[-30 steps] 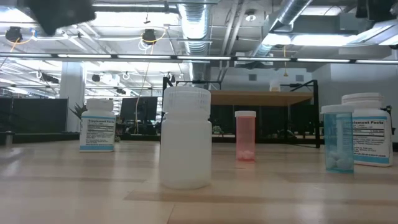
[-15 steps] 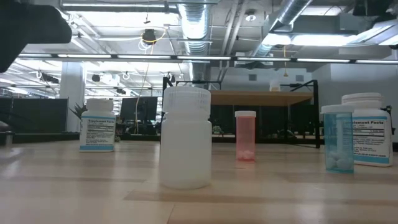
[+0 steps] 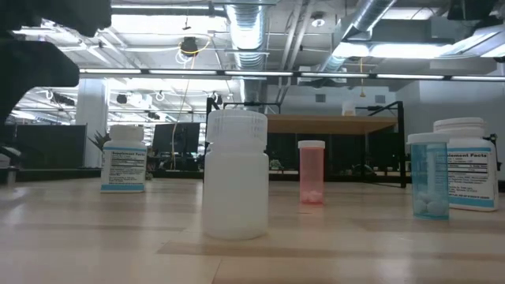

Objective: Pick and place medicine bottles onto shelf by color
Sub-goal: Put the left transparent pill bottle on the shelf aligned with the other transparent pill bottle

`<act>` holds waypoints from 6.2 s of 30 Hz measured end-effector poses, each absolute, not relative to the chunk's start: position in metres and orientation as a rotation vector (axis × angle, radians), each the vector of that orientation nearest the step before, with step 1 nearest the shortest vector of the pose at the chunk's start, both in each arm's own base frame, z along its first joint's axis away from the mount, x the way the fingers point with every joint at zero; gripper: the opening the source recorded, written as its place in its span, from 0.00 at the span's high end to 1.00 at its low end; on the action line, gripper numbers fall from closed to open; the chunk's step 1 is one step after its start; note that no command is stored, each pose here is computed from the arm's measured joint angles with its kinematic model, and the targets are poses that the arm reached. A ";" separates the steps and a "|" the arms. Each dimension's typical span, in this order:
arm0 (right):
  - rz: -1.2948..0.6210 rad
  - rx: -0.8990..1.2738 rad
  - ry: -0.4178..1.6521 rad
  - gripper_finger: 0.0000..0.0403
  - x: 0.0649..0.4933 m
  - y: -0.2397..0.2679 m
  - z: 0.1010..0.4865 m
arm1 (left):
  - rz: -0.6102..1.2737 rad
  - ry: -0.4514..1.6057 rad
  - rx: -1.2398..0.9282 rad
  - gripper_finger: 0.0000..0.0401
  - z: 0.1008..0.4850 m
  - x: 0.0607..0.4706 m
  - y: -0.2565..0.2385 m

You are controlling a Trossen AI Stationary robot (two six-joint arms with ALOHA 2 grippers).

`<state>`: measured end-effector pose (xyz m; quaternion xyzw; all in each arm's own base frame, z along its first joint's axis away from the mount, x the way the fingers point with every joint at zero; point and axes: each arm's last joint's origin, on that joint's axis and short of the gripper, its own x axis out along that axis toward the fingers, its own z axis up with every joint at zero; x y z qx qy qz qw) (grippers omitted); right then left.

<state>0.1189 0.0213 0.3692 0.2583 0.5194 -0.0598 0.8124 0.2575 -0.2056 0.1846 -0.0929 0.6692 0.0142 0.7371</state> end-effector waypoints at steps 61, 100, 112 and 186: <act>-0.142 0.581 1.100 0.68 0.120 0.021 0.370 | 0.024 1.160 -0.217 0.75 0.256 0.402 0.059; -0.182 0.658 1.084 0.69 0.121 0.022 0.371 | -0.013 1.225 -0.002 0.60 0.196 0.436 0.033; -0.181 0.656 1.085 0.69 0.121 0.022 0.370 | -0.020 1.225 0.007 0.59 0.219 0.439 0.033; -0.027 0.090 1.259 0.20 0.387 -0.025 0.209 | 0.308 0.745 -0.154 0.59 0.314 0.102 0.000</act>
